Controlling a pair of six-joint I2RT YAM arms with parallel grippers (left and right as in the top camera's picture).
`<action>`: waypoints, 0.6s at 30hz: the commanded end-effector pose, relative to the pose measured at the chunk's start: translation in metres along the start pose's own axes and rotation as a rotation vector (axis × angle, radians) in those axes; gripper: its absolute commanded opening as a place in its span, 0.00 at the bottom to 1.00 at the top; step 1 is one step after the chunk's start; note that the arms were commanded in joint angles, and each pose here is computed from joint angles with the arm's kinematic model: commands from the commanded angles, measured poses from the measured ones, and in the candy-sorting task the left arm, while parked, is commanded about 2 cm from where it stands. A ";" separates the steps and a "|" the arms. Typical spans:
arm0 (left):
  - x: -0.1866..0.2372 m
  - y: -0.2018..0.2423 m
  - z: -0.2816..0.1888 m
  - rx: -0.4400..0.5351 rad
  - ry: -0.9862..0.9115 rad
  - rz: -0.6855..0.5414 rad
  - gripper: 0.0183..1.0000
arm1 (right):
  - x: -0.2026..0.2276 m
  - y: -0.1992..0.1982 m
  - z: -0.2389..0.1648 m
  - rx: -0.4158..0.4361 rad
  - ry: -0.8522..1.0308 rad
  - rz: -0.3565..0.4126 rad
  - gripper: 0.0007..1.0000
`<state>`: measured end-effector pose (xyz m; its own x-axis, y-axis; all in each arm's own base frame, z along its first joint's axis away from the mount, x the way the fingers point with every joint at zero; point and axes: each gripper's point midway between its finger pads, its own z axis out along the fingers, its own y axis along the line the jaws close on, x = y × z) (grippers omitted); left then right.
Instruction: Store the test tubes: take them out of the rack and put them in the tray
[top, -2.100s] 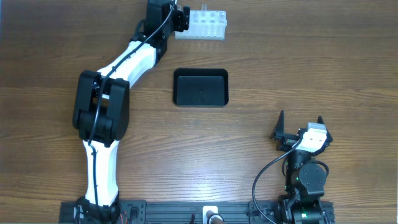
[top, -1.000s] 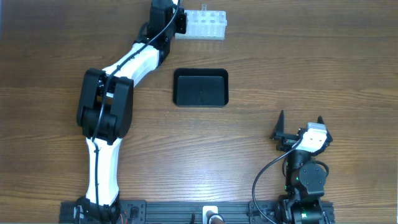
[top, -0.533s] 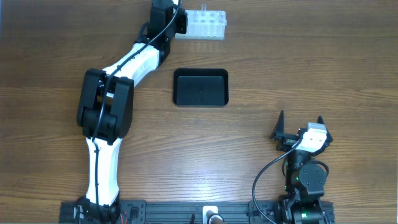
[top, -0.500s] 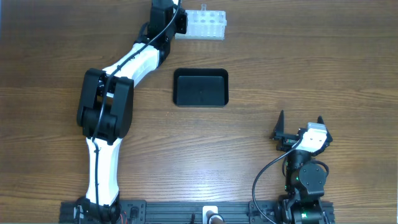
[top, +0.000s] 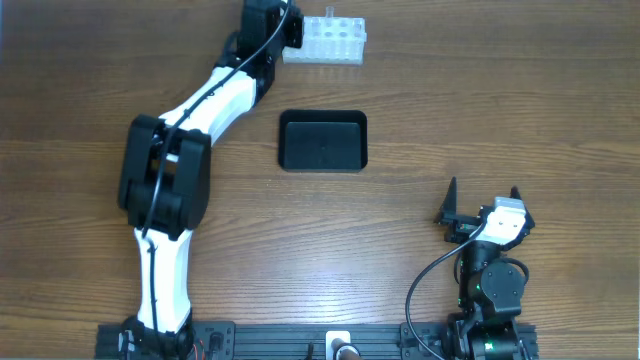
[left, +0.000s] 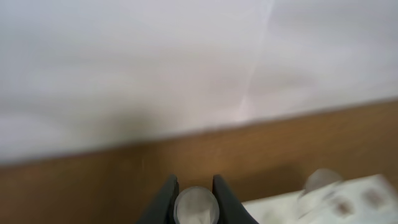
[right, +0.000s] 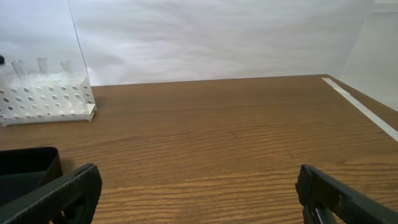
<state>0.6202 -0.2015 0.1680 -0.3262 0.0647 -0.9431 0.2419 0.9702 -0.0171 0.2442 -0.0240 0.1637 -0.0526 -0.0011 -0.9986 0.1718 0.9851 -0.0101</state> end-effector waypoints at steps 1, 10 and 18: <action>-0.122 -0.009 -0.066 0.011 -0.228 0.058 0.09 | 0.002 -0.003 0.000 0.016 0.003 -0.001 0.99; -0.127 -0.019 -0.123 0.025 -0.074 0.009 0.10 | 0.002 -0.003 0.000 0.016 0.003 -0.001 0.99; 0.032 -0.027 -0.135 -0.158 0.500 -0.253 0.02 | 0.002 -0.003 0.000 0.016 0.003 -0.001 0.99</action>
<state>0.4882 -0.1921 0.2239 -0.6847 0.0222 -0.7285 0.1336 0.9864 -0.0955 0.2442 -0.0240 0.1637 -0.0526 -0.0011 -0.9986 0.1718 0.9851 -0.0101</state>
